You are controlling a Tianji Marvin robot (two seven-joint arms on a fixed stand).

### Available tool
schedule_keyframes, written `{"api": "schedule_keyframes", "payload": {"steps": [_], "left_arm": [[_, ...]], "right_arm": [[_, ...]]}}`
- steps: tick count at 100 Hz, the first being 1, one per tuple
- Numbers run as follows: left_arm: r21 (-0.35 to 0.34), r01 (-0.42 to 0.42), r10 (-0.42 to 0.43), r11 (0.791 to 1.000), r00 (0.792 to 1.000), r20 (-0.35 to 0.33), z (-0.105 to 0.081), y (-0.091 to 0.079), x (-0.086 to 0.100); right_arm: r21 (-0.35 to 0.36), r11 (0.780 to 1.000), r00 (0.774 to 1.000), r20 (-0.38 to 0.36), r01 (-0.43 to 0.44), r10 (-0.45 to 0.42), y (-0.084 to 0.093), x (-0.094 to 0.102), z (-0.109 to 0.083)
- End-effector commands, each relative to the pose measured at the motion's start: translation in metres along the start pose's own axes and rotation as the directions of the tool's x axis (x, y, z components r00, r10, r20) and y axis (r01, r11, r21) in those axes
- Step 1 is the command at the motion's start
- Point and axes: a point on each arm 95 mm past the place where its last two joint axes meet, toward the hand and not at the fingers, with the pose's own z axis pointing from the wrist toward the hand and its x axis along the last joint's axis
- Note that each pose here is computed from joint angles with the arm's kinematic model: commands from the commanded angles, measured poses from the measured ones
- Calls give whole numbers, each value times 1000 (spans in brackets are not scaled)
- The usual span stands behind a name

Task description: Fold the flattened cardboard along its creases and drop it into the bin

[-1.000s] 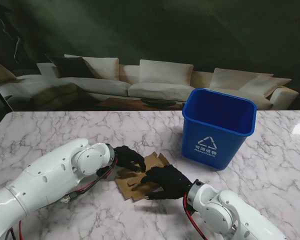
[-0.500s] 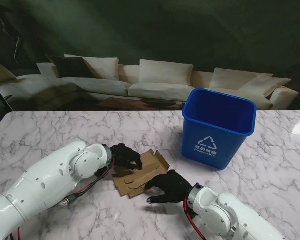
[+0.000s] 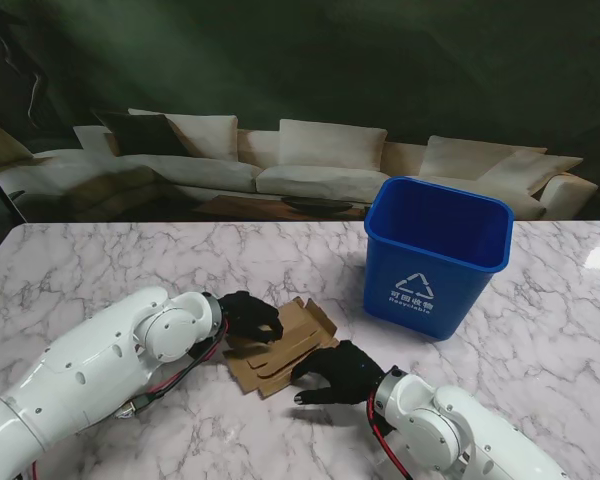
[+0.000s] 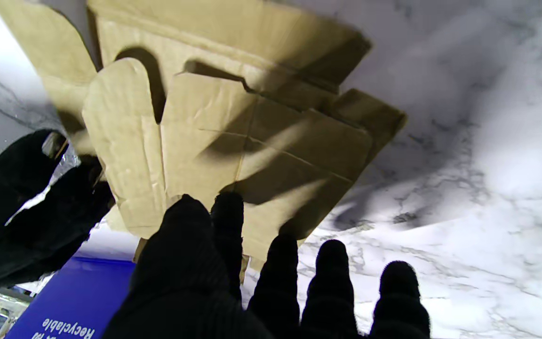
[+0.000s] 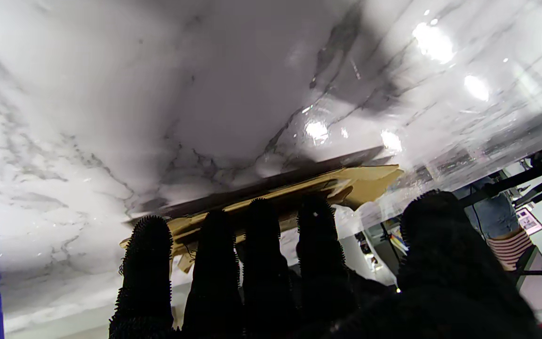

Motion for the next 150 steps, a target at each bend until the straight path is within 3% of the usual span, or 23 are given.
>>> {"api": "schedule_keyframes", "payload": {"steps": [1, 16, 30, 79, 112, 150], "left_arm": [[-24, 7, -7, 1000, 1000, 0, 2, 1, -2], [-37, -1, 1, 999, 1000, 0, 5, 2, -2], [-45, 2, -2, 999, 1000, 4, 7, 3, -2], [-53, 0, 0, 999, 1000, -1, 8, 4, -1], [26, 26, -26, 999, 1000, 16, -3, -4, -1], [97, 122, -127, 988, 991, 50, -6, -9, -7]], "right_arm": [[-18, 1000, 1000, -10, 1, -2, 0, 5, -3], [-76, 997, 999, -28, 19, -21, 9, 9, -4], [-80, 997, 999, -34, 21, -24, 12, 11, -2], [76, 997, 999, -42, 33, -30, -2, 3, 12], [122, 992, 1000, -17, 15, -12, -14, -1, 14], [141, 990, 1000, -5, 9, -9, -20, -4, 17]]}}
